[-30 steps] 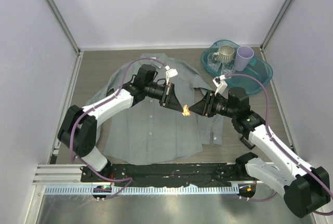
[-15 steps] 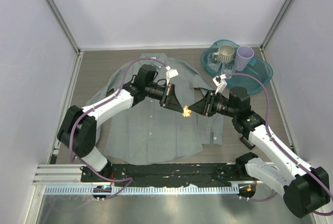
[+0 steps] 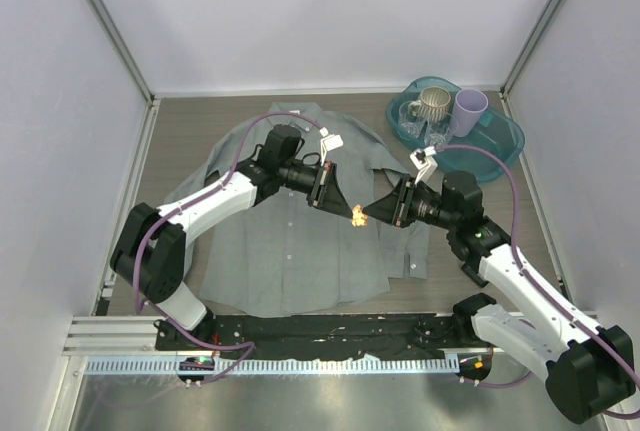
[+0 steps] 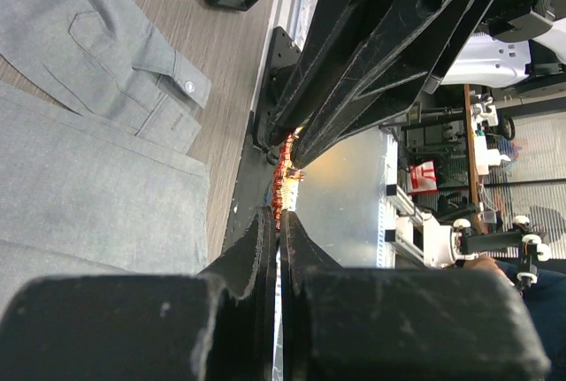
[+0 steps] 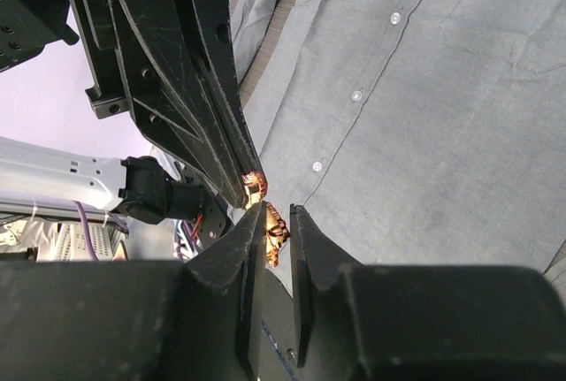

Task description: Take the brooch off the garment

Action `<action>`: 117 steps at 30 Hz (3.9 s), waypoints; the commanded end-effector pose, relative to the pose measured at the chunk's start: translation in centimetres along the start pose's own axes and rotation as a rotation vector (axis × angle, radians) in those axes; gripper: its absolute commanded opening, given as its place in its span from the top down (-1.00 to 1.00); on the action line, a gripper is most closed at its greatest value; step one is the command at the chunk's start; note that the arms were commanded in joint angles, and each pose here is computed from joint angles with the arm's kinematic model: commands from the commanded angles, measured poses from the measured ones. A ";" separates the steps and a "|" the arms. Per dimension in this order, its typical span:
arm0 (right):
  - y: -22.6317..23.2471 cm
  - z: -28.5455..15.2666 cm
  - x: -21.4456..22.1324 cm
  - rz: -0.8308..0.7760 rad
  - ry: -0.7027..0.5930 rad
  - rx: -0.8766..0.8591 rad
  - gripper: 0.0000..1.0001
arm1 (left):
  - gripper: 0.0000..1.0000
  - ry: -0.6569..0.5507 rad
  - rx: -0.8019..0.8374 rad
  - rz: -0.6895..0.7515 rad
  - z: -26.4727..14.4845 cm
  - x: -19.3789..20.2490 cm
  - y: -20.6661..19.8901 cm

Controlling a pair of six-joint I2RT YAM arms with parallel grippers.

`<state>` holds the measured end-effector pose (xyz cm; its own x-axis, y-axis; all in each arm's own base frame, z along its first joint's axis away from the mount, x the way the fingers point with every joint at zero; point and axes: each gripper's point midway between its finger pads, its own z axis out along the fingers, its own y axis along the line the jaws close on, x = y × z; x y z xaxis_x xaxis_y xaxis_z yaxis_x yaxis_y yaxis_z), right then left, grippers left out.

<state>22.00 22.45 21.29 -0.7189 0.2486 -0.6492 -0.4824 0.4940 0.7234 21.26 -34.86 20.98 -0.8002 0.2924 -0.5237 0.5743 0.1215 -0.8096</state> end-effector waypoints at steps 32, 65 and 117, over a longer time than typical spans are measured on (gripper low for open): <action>2.0 -1.0 -1.3 0.011 -0.097 -0.070 0.99 | 0.27 -0.009 0.003 0.079 -0.9 -0.9 -2.3; -9.4 -19.1 -5.0 0.154 -0.337 1.286 0.99 | -0.19 -0.222 -0.343 0.084 -6.8 -4.8 -0.6; -20.1 -28.8 4.2 0.670 0.464 2.029 0.98 | -0.22 -0.070 -0.685 0.271 0.5 -1.1 7.0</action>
<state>15.36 -10.89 9.87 -0.6564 0.7179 -0.2318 0.6919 0.4504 -0.5644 24.92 -33.42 14.12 -0.6665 0.3519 -0.6572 0.6711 0.6672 -0.3233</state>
